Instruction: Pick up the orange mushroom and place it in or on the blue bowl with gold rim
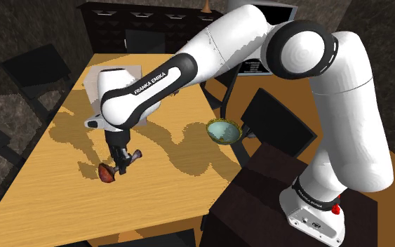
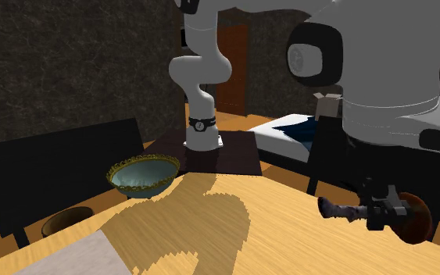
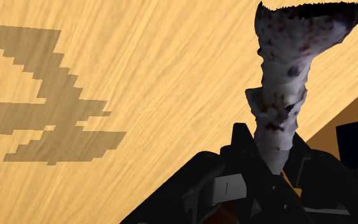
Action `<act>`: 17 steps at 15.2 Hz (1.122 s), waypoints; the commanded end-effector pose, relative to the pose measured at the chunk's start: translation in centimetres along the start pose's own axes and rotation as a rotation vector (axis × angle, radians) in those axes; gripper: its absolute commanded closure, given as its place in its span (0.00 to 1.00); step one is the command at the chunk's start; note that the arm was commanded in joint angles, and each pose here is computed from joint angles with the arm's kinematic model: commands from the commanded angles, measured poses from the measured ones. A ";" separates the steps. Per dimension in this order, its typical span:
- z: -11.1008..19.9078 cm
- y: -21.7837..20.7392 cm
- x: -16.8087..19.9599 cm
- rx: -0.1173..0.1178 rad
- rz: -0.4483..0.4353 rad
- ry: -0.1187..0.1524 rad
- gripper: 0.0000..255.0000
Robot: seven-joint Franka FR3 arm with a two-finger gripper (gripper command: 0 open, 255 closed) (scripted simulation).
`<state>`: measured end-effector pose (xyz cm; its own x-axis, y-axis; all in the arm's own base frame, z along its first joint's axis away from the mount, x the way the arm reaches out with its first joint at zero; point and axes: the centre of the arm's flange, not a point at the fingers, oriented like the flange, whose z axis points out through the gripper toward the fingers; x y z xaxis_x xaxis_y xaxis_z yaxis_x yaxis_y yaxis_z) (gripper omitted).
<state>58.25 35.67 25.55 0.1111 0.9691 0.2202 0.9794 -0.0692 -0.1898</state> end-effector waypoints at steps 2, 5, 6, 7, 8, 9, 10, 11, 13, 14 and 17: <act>-1.5 -0.4 0.4 0.000 0.000 0.000 1.00; -3.0 -0.7 0.7 0.000 0.000 0.000 1.00; -3.5 -0.8 0.9 0.000 0.000 0.000 1.00; -4.0 -0.9 1.0 0.000 0.000 0.000 1.00; -4.6 -1.0 1.1 0.000 0.000 0.000 1.00; -5.1 -1.1 1.2 0.000 0.000 0.000 1.00; -5.6 -1.2 1.3 0.000 0.000 0.000 1.00; -6.1 -1.3 1.4 0.000 0.000 0.000 1.00; -7.1 -1.5 1.7 0.000 0.000 0.000 1.00; -7.6 -1.6 1.8 0.000 0.000 0.000 1.00; -8.1 -2.3 -0.7 0.000 0.000 0.000 1.00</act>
<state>57.67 34.21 33.57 0.1111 0.9691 0.2204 0.9794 -0.0691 -0.1898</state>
